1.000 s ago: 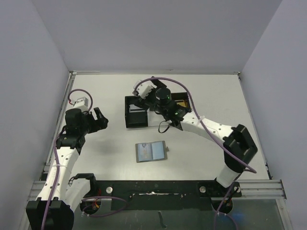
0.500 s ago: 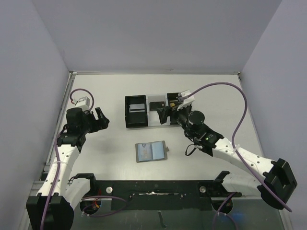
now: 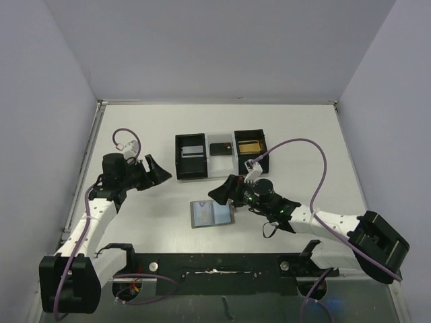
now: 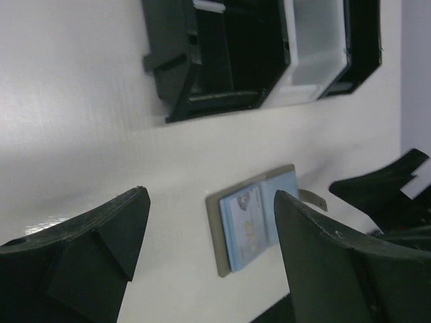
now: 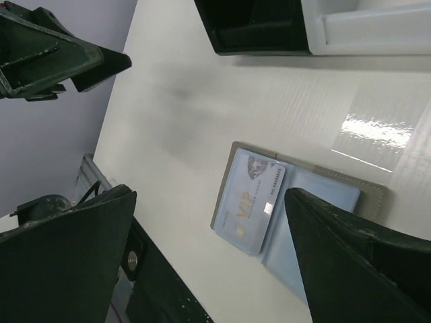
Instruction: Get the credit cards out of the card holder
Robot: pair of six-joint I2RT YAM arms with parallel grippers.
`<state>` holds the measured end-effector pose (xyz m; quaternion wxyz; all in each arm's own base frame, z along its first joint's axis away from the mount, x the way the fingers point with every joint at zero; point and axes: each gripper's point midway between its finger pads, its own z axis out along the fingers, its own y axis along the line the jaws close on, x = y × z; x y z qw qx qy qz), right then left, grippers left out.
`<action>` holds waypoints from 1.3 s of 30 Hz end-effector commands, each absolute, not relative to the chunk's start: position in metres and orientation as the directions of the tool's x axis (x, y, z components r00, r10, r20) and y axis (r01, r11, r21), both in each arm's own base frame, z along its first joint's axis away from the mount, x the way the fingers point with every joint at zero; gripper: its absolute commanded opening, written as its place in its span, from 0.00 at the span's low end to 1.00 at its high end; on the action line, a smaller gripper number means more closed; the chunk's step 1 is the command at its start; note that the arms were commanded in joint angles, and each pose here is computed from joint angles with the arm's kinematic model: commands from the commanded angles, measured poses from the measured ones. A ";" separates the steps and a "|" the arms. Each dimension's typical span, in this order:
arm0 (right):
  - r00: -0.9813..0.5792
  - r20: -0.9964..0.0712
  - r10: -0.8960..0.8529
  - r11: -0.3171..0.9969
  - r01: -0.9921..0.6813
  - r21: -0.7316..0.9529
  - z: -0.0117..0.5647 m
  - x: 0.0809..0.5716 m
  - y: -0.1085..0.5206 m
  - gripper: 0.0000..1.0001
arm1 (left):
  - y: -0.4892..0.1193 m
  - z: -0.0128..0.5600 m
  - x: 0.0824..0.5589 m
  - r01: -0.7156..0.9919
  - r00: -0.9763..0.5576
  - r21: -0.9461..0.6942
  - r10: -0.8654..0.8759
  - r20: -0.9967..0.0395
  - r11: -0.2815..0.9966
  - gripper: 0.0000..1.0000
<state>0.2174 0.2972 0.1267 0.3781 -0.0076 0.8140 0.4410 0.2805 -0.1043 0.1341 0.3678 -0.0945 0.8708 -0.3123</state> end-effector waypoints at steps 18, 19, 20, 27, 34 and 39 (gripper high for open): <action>-0.911 -0.364 0.195 0.571 -0.197 0.797 0.089 0.197 0.346 0.70 | -0.200 0.123 0.238 0.112 -0.838 -0.798 -0.375 -0.396 0.593 0.67; -0.912 -0.362 0.193 0.577 -0.193 0.793 0.087 0.197 0.345 0.70 | -0.200 0.120 0.235 0.107 -0.842 -0.799 -0.374 -0.389 0.591 0.66; -0.914 -0.359 0.192 0.583 -0.188 0.791 0.085 0.197 0.345 0.70 | -0.200 0.118 0.231 0.103 -0.846 -0.801 -0.372 -0.383 0.590 0.65; -0.928 -0.327 0.180 0.641 -0.141 0.754 0.064 0.194 0.337 0.66 | -0.209 0.108 0.217 0.076 -0.831 -0.828 -0.424 -0.360 0.555 0.60; -0.930 -0.309 0.199 0.662 -0.105 0.742 0.057 0.195 0.332 0.62 | -0.215 0.101 0.213 0.053 -0.835 -0.814 -0.422 -0.354 0.578 0.58; -0.934 -0.297 0.198 0.670 -0.092 0.737 0.052 0.193 0.331 0.55 | -0.219 0.094 0.212 0.027 -0.857 -0.807 -0.401 -0.323 0.590 0.54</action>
